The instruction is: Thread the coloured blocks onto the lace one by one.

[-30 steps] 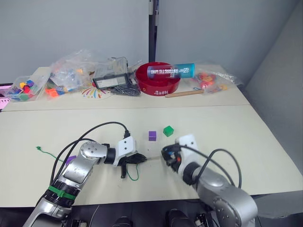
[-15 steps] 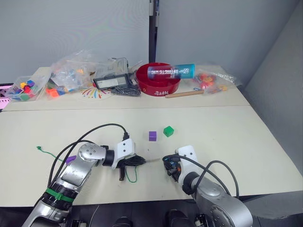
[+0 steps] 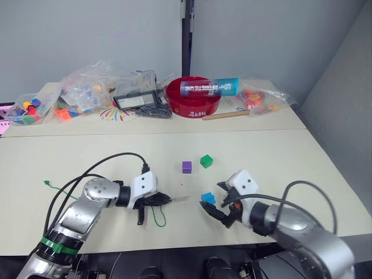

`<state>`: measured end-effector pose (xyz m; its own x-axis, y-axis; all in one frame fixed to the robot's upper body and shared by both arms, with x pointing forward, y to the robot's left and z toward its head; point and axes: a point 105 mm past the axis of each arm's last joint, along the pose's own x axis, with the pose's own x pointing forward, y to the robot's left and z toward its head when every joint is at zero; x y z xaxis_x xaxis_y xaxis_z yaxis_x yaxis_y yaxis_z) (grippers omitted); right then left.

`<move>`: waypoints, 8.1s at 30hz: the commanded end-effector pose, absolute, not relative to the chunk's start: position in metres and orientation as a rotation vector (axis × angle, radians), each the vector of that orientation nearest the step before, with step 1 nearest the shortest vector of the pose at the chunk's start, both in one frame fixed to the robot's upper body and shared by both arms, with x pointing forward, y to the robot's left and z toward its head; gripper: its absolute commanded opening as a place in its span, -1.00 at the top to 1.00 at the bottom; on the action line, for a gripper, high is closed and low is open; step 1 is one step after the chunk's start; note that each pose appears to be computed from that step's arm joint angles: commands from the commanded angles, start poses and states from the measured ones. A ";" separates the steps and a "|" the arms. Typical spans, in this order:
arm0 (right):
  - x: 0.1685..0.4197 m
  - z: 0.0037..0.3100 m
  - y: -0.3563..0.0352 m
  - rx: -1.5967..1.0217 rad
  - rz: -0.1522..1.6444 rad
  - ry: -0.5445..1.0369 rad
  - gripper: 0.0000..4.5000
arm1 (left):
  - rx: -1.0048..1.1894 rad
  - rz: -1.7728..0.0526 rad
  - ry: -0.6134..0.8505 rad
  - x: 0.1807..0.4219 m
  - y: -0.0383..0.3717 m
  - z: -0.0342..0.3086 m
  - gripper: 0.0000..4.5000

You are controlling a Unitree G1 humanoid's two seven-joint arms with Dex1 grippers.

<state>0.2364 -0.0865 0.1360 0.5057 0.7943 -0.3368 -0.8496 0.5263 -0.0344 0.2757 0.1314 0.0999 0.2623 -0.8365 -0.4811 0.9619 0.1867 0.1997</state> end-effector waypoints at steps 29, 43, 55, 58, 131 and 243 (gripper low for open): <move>0.297 0.098 -0.098 -0.532 1.495 0.166 0.44 | 0.528 -1.325 0.360 0.253 0.106 0.118 1.00; 0.297 0.087 -0.090 -0.681 1.394 0.265 0.44 | 0.635 -1.315 0.354 0.274 0.094 0.119 1.00; 0.295 0.093 -0.084 -0.740 1.357 0.282 0.44 | 0.655 -1.313 0.363 0.275 0.088 0.119 1.00; 0.294 0.092 -0.083 -0.745 1.362 0.288 0.44 | 0.656 -1.317 0.360 0.275 0.087 0.118 1.00; 0.282 0.100 -0.074 -0.782 1.316 0.394 0.44 | 0.506 -1.358 0.322 0.279 0.067 0.097 0.99; 0.269 0.095 -0.132 -0.673 1.256 0.412 1.00 | 0.708 -1.198 0.571 0.283 0.293 0.103 -0.37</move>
<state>0.2711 -0.1402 0.0904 0.2914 0.7128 -0.6379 -0.9555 0.1852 -0.2296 0.2876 0.2908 0.0990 0.2979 -0.6292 -0.7179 0.9546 0.1900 0.2296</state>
